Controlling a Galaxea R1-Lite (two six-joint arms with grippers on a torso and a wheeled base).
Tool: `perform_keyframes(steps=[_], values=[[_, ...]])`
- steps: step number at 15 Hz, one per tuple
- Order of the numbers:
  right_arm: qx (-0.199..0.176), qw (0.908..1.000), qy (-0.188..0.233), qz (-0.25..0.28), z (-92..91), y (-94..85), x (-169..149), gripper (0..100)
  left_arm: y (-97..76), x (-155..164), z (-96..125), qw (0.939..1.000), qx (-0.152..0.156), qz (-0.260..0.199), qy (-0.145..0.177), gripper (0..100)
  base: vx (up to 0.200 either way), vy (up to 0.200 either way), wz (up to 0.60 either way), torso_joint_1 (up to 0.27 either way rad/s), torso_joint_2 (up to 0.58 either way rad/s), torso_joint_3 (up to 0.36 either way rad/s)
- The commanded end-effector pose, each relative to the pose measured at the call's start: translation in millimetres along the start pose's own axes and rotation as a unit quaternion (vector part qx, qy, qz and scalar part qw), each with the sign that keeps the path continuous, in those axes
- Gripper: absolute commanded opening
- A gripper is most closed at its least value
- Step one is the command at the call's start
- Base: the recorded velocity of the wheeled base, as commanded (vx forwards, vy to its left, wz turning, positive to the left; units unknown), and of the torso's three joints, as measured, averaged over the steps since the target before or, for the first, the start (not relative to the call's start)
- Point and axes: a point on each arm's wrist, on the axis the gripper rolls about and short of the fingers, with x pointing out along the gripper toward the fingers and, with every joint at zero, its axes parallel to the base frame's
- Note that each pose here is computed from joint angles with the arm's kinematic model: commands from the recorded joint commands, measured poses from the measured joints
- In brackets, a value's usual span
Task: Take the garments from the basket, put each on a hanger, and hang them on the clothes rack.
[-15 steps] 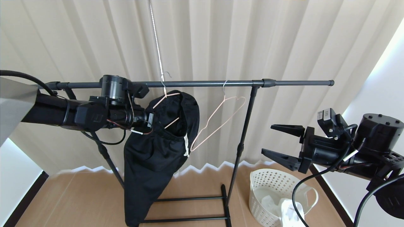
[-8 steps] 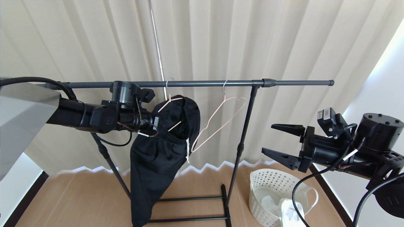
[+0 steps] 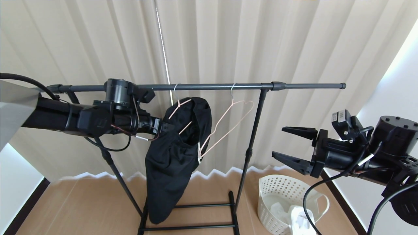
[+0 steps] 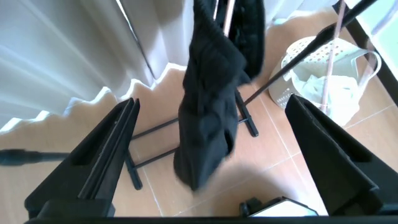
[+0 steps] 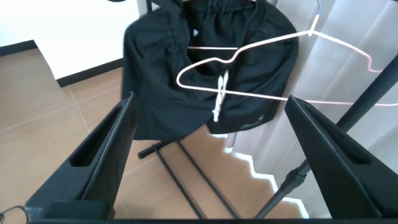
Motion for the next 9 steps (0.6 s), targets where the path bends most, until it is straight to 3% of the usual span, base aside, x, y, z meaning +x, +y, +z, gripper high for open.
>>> perform_keyframes(steps=[1,3,4,5,6,7,9], values=[[-0.002,0.9993,-0.025,-0.028,21.2,5.2,-9,100,-4.5,-59,12,0.9995,0.003,0.007,-0.032,100,0.000,0.000,0.00,0.000,0.00,0.000],[0.037,0.9950,-0.061,-0.069,47.1,18.2,-23,100,-11.7,-114,8,0.9985,0.004,0.011,-0.053,100,0.000,0.000,0.00,0.000,0.00,0.000],[0.037,0.9950,-0.061,-0.069,47.1,18.2,-23,100,-11.7,-114,8,0.9985,0.004,0.011,-0.053,100,0.000,0.000,0.00,0.000,0.00,0.000],[0.058,0.9923,-0.052,-0.096,57.4,27.0,-43,100,-21.1,-156,-11,0.9980,0.006,0.012,-0.062,100,0.000,0.000,0.00,0.000,0.00,0.000],[0.058,0.9923,-0.052,-0.096,57.4,27.0,-43,100,-21.1,-156,-11,0.9980,0.006,0.012,-0.062,100,0.000,0.000,0.00,0.000,0.00,0.000],[0.075,0.9851,-0.028,-0.153,57.9,52.6,-75,100,-34.9,-199,-48,0.9979,0.012,0.006,-0.064,100,0.000,0.000,0.00,0.000,0.00,0.000],[0.042,0.9852,-0.013,-0.166,48.5,75.0,-96,100,-47.4,-223,-79,0.9978,0.018,-0.006,-0.064,100,0.000,0.000,0.00,0.000,0.00,0.000]])
